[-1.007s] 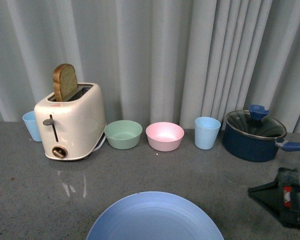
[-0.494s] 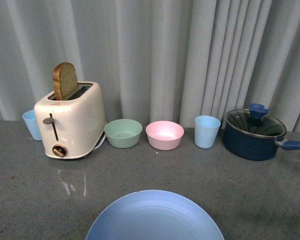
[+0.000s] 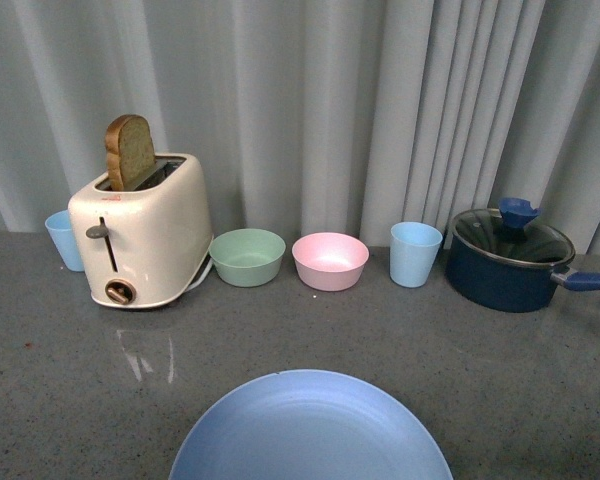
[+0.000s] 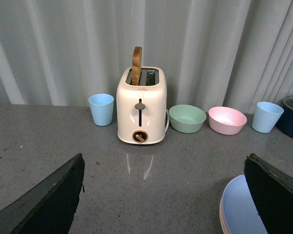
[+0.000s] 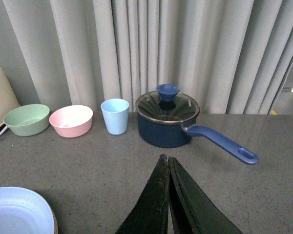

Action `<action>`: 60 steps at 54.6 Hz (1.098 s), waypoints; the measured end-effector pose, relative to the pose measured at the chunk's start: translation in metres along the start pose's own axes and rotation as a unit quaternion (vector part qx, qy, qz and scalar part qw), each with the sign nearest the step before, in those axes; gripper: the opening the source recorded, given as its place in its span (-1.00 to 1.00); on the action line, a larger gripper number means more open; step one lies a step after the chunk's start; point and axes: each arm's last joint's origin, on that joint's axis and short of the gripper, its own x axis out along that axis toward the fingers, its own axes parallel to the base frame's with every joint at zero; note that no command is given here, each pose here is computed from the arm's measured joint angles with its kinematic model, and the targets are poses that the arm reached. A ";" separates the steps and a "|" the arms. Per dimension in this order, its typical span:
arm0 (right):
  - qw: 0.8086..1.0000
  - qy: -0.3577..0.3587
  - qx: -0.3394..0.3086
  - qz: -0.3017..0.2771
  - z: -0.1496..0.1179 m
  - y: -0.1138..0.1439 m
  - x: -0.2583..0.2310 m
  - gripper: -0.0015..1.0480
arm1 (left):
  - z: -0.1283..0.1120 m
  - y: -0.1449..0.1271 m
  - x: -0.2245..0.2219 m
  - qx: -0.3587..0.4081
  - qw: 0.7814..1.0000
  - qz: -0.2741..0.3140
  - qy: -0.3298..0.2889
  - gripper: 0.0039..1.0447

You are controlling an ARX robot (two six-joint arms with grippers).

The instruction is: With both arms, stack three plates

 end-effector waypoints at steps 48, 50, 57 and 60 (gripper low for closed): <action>1.000 -0.016 0.000 0.000 0.008 0.000 -0.040 -0.94 | 0.000 0.000 0.000 0.000 1.000 0.000 0.000 0.87; 1.000 -0.016 0.000 0.000 0.008 0.000 -0.041 -0.94 | 0.000 0.000 0.000 0.000 1.000 0.000 0.000 0.87; 1.000 -0.016 0.000 0.000 0.007 0.000 -0.044 -0.94 | 0.000 0.000 0.000 0.000 1.000 0.000 0.000 0.87; 1.000 -0.016 0.000 0.000 0.007 0.000 -0.045 -0.94 | 0.000 0.000 0.000 0.000 1.000 0.000 0.000 0.87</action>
